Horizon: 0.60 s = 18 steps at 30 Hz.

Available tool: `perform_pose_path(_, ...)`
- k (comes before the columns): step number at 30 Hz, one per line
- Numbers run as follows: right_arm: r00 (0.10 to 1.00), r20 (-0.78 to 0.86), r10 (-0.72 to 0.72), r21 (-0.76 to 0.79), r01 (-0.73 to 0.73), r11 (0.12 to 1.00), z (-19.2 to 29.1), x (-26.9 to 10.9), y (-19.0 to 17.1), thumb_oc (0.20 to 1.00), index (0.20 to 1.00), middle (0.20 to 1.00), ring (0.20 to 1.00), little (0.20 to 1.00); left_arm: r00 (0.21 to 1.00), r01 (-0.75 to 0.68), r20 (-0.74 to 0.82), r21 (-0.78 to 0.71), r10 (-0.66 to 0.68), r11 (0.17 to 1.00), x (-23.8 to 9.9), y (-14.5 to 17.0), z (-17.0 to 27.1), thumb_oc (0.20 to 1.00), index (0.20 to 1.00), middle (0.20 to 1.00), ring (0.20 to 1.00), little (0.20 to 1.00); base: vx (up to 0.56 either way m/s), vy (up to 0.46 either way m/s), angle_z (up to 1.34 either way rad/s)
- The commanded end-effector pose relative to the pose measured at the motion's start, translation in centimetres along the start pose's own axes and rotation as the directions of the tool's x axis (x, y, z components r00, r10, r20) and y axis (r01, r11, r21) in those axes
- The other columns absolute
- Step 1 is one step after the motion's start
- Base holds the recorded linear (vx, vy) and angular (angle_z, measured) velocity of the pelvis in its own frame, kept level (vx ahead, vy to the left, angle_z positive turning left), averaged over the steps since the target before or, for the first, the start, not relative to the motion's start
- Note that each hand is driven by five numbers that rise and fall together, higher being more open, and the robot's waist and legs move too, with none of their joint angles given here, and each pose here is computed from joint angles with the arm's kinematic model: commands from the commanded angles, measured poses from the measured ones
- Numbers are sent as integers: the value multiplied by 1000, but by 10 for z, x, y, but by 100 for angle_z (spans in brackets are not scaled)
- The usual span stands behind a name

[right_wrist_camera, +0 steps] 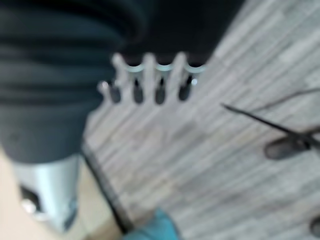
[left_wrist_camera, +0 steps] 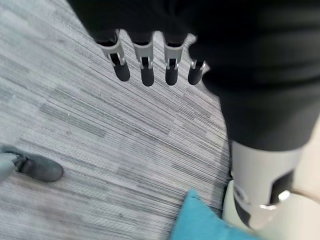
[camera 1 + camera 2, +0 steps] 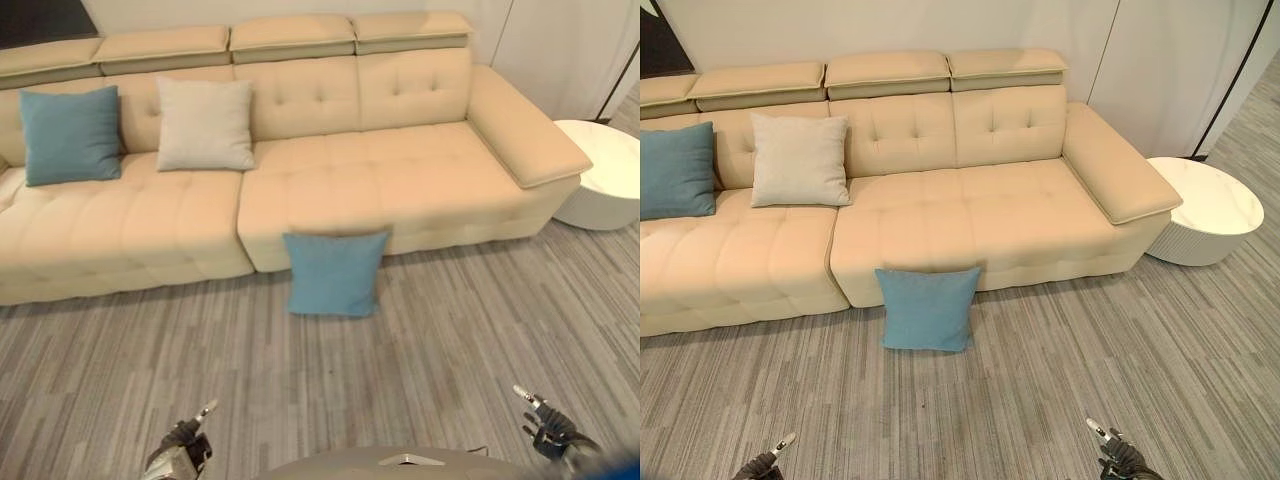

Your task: Pick up all the scattered cushions and arrange them neatly on the sofa.

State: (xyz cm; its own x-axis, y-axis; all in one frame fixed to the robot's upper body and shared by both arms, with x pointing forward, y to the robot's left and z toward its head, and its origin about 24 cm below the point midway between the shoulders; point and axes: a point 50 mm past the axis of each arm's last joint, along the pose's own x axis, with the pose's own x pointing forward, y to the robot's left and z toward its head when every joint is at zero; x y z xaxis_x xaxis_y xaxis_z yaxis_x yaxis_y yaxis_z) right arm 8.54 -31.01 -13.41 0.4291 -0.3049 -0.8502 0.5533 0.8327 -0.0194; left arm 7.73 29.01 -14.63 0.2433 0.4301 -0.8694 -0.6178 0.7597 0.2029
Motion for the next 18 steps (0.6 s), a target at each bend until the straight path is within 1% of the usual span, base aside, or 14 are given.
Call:
perform_pose_path(1, 998, -49, -46, -24, 45, 999, -13, -1, -5, 1000, 1000, 1000, 1000, 1000, 992, -129, 1, 51, 129, 990, 1, 11, 1, 1000, 1000, 1000, 1000, 1000, 3, -56, 0)
perform_pose_path(2, 997, -70, -23, -49, 19, 999, -17, 1, 5, 1000, 1000, 1000, 1000, 1000, 989, -142, -23, 165, 148, 976, 0, 3, -10, 1000, 1000, 1000, 1000, 1000, 3, -56, -2)
perform_pose_path(3, 997, -70, -23, -49, 20, 999, -17, 1, 5, 1000, 1000, 1000, 1000, 1000, 989, -142, -23, 166, 148, 976, 0, 3, -10, 1000, 1000, 1000, 1000, 1000, 16, -80, -4)
perform_pose_path(4, 997, -73, -28, 28, 30, 999, -24, -1, 5, 1000, 1000, 1000, 1000, 1000, 992, -105, -51, 197, 117, 975, -1, -6, -21, 1000, 1000, 1000, 1000, 1000, 34, -58, -4)
perform_pose_path(5, 996, -78, -35, 66, 40, 997, -27, -2, 3, 1000, 1000, 1000, 1000, 1000, 991, -85, -81, 209, 104, 974, -3, -11, -29, 1000, 1000, 1000, 1000, 1000, 34, -58, -4)
perform_pose_path(6, 996, -78, -35, 66, 41, 997, -27, -2, 3, 1000, 1000, 1000, 1000, 1000, 991, -84, -81, 209, 103, 974, -3, -11, -29, 1000, 1000, 1000, 1000, 1000, 30, -55, -3)
perform_pose_path(8, 993, -104, -52, 101, 62, 993, -35, -3, 2, 1000, 1000, 1000, 1000, 1000, 989, -55, -119, 252, 88, 966, -6, -21, -42, 1000, 1000, 1000, 1000, 1000, 36, -55, -15)
perform_pose_path(9, 992, -117, -53, 82, 63, 995, -39, -4, 3, 1000, 1000, 1000, 1000, 1000, 989, -43, -125, 283, 81, 958, -7, -25, -45, 1000, 1000, 1000, 1000, 1000, 49, -67, -18)
perform_pose_path(10, 990, -129, -50, 38, 55, 998, -41, -4, 4, 1000, 1000, 1000, 1000, 1000, 992, -10, -114, 397, 60, 918, -9, -35, -49, 1000, 1000, 1000, 1000, 1000, 45, -66, -8)
perform_pose_path(12, 987, -145, -64, -19, 62, 998, -44, -6, -2, 1000, 1000, 1000, 1000, 1000, 997, 25, -70, 519, 13, 855, -10, -49, -47, 1000, 1000, 1000, 1000, 1000, 46, -60, -11)
perform_pose_path(14, 982, -157, -107, 8, 110, 994, -50, -12, -18, 1000, 1000, 1000, 1000, 1000, 999, 32, -47, 532, -8, 846, -11, -54, -44, 1000, 1000, 1000, 1000, 1000, 64, -61, -13)
perform_pose_path(17, 971, -166, -174, 105, 193, 976, -58, -20, -37, 1000, 1000, 1000, 1000, 1000, 999, 27, -29, 499, -15, 866, -10, -58, -38, 1000, 1000, 1000, 1000, 1000, 30, -61, 5)
perform_pose_path(18, 966, -160, -205, 140, 228, 964, -61, -23, -45, 1000, 1000, 1000, 1000, 1000, 1000, 21, -1, 503, -24, 864, -9, -63, -30, 1000, 1000, 1000, 1000, 1000, -42, -60, 13)
